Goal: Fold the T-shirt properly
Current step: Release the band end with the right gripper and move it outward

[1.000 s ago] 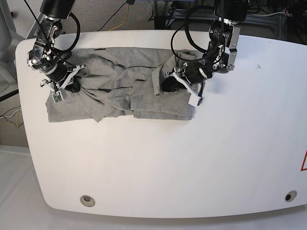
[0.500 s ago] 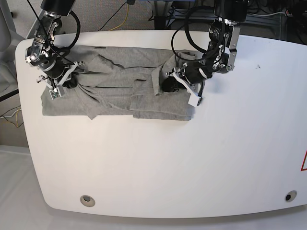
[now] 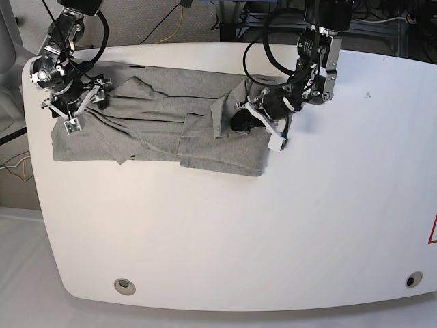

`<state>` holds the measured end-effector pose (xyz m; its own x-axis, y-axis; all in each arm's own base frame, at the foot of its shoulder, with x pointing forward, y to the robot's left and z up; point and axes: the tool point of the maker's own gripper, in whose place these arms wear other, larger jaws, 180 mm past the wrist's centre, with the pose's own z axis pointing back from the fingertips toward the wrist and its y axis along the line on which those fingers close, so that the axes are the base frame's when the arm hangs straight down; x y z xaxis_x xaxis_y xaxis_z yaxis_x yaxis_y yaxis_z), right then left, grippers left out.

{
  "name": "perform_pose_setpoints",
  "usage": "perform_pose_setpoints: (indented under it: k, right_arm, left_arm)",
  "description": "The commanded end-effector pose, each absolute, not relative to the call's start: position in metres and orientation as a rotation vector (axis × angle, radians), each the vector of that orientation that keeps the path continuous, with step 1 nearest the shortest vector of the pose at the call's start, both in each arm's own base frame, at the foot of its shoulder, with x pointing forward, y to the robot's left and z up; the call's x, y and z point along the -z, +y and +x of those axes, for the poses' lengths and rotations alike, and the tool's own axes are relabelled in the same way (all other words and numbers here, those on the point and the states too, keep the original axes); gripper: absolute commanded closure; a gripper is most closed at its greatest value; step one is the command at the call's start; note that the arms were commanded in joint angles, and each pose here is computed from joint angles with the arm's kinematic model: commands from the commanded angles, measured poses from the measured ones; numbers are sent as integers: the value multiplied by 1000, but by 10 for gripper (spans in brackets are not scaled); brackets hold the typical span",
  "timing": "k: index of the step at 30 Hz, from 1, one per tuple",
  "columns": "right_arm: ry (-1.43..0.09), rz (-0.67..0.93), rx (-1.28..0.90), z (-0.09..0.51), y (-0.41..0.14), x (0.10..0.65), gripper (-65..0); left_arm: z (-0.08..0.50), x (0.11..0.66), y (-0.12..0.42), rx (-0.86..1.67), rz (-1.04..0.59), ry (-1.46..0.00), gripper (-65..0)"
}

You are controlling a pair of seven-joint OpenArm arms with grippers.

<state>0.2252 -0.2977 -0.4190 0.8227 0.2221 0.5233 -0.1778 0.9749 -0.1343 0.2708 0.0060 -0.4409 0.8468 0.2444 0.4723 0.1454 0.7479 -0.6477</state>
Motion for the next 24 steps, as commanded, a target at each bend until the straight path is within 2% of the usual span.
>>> perform_pose_setpoints:
  k: [1,14,24]
  right_arm:
    - [-489,-192,-198,212,-328,411,-402]
    - [-550,-286,-166,229,-364,376,-402]
    - [-518,-315,-149,238,-377,366,-402]
  left_arm:
    - [243,471,16,-77,-654,-437,-19]
    - [242,472,17,-77,-653,-435,-19]
    - [242,472,17,-77,-653,-435,-19]
